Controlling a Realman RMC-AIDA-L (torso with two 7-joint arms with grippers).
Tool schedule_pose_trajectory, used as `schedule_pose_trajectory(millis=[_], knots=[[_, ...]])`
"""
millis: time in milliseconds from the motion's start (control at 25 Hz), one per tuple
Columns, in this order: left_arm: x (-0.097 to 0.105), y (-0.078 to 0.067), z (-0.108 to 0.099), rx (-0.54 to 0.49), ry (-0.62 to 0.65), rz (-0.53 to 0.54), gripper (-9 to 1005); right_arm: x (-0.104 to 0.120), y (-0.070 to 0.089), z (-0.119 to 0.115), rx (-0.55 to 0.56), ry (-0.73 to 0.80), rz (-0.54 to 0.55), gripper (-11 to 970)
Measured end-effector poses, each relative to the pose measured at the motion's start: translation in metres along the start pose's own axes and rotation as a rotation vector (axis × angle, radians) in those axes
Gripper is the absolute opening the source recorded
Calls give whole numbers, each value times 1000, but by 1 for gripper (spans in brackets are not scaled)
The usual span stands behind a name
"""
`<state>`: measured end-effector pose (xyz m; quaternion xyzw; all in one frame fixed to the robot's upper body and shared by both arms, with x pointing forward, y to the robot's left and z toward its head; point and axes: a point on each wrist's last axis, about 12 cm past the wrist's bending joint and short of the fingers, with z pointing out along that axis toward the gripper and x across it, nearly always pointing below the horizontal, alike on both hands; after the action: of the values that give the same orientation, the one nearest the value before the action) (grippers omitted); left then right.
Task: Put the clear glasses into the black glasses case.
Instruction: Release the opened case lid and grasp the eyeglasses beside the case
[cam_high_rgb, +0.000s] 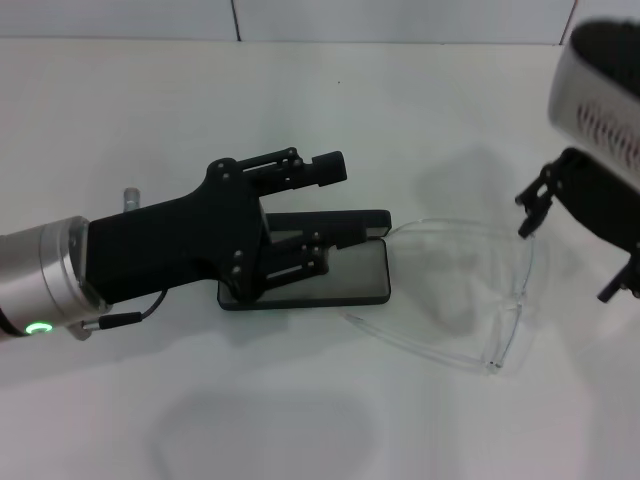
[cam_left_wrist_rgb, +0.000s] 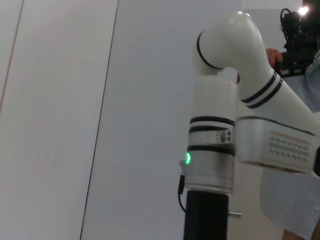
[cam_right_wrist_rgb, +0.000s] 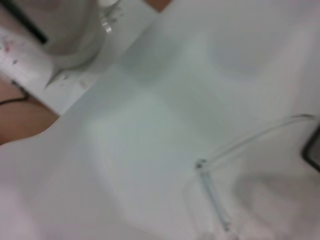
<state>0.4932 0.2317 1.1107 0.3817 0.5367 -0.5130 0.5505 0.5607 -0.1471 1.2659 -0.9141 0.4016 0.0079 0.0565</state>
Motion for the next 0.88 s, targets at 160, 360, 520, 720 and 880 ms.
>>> schedule_pose_trajectory(millis=[160, 360, 520, 720, 880], knots=[[2, -1, 1, -5, -2, -6, 556, -6, 3, 11, -43, 27, -78, 868], [5, 0, 7, -4, 17, -12, 553, -9, 4, 27, -67, 52, -126, 868], [6, 1, 8, -8, 27, -13, 550, -8, 3, 41, -97, 67, -136, 869], [5, 2, 7, -11, 26, -10, 547, -4, 1, 56, -91, 82, -141, 868], [4, 3, 9, -12, 28, -5, 545, -3, 0, 66, -79, 85, -149, 868]])
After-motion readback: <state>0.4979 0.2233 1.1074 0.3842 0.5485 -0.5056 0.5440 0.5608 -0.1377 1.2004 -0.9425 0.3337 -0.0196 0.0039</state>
